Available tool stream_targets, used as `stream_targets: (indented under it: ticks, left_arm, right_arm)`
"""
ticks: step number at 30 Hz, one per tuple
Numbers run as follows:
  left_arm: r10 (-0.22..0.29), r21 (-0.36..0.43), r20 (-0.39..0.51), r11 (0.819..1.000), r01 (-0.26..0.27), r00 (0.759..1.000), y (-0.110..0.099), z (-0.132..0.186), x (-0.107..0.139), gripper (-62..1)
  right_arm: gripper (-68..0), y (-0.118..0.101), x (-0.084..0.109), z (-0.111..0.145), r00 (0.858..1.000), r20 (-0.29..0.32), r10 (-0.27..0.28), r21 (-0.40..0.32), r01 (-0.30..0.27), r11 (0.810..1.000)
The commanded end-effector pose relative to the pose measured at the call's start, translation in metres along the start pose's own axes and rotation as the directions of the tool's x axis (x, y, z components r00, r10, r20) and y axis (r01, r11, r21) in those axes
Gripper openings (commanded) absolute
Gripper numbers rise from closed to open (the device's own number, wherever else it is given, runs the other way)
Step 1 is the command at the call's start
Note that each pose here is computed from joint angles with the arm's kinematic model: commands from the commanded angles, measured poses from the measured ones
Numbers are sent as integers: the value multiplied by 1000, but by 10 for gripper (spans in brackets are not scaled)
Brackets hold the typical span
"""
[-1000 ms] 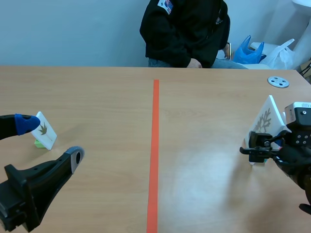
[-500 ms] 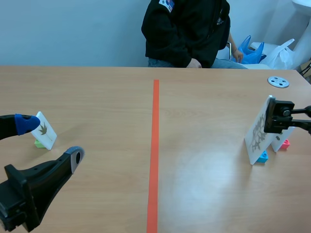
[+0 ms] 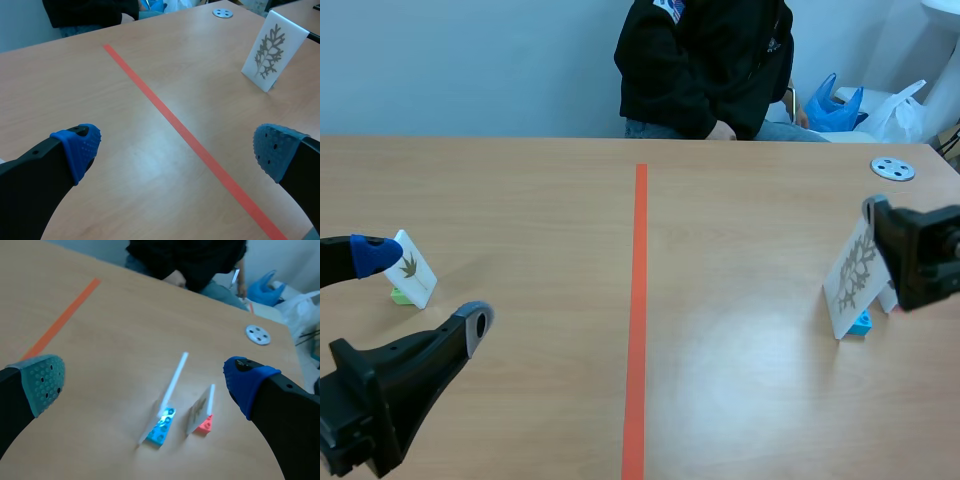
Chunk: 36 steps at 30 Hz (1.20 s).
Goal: Sort the leaf by its shape. The table is split by an orange tape line. A compound leaf with several leaflets goes to the left side, a simple leaf with one blade goes to the right side. Return to the home posture when a red brick is placed on the table.
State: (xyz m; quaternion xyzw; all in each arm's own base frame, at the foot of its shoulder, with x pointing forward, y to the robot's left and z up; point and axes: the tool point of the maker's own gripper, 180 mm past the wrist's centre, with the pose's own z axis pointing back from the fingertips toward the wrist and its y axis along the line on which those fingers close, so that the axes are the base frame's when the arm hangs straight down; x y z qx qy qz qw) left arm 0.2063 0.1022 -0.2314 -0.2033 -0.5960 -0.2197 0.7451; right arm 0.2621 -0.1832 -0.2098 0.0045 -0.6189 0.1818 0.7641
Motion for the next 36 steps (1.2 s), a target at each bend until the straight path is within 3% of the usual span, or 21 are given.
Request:
stream_targets:
  ticks: [1,5,10,17,36]
  left_arm:
    - [3,-3,25,1000,-3,1000,-2,-1,7,14]
    - [3,-3,25,1000,-3,1000,-2,-1,7,14]
    - [4,-3,24,1000,-4,1000,-2,-1,6,14]
    - [4,-3,24,1000,-4,1000,-2,-1,6,14]
    - [3,-3,25,1000,-3,1000,-2,-1,6,14]
  right_arm:
    - [-6,6,0,5,1000,-5,-13,28,13,1000]
    - [-8,29,-6,17,999,-52,-8,101,14,995]
    - [-8,55,-15,21,995,-84,-61,172,75,982]
    - [-8,88,-7,17,989,-52,-141,251,149,956]
    - [4,86,-13,16,986,-67,-155,232,167,958]
